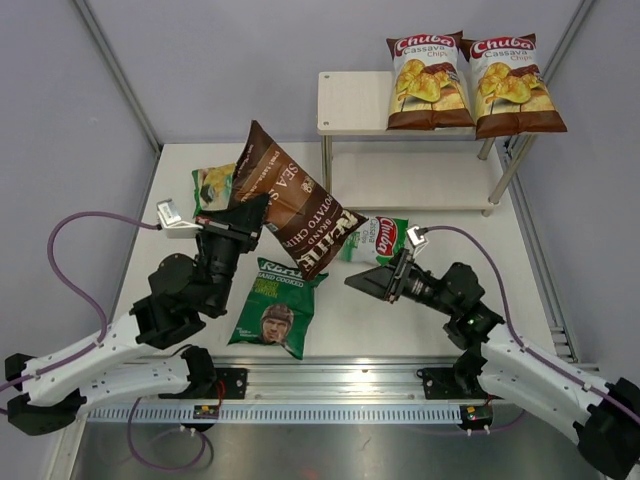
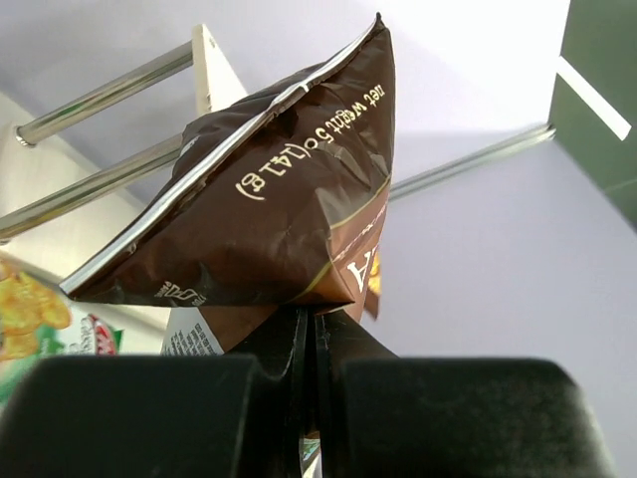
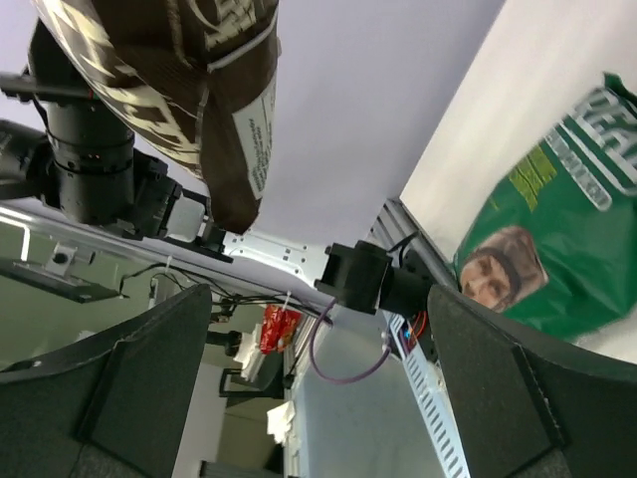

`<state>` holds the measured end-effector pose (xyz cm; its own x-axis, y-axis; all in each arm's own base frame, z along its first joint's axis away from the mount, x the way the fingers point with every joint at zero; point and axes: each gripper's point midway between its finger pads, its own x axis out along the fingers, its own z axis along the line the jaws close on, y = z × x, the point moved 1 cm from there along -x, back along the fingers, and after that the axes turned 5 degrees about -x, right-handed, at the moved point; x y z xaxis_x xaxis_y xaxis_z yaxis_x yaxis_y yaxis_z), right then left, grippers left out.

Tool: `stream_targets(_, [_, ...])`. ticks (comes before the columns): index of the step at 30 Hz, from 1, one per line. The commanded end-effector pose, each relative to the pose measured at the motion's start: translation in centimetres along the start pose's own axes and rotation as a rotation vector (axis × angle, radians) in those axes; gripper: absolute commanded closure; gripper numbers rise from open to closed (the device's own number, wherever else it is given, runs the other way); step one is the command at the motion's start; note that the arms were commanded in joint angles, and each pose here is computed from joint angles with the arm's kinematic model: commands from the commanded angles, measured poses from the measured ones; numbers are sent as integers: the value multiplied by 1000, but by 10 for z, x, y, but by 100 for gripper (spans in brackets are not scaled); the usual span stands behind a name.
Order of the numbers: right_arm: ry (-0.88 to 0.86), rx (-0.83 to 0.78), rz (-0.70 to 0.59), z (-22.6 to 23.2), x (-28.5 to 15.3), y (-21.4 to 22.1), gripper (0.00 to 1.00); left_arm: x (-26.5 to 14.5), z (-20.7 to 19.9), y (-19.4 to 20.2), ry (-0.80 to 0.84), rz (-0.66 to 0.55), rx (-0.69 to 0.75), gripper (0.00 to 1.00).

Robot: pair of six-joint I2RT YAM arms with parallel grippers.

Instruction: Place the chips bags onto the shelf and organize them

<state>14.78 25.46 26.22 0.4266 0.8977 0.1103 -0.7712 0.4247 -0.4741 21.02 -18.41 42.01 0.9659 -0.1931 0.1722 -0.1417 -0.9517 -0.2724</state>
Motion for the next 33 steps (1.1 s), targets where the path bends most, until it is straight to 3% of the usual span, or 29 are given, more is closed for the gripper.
stream_targets(1, [-162,-177,-240,47,20,-41,3,6,-38,-42,32,-164,-225,99])
stream_targets(8, [-315,-180,-283,66,40,-48,3,3,-33,-44,62,-176,-331,100])
stream_targets(19, [-443,-246,-322,94,51,-49,9,1,-16,-16,55,-80,-427,99])
stream_targets(25, [-379,-219,-378,86,57,-62,9,-1,-7,6,49,12,-458,99])
stream_targets(33, [-296,-194,-435,71,61,-73,18,-10,12,28,32,114,-536,98])
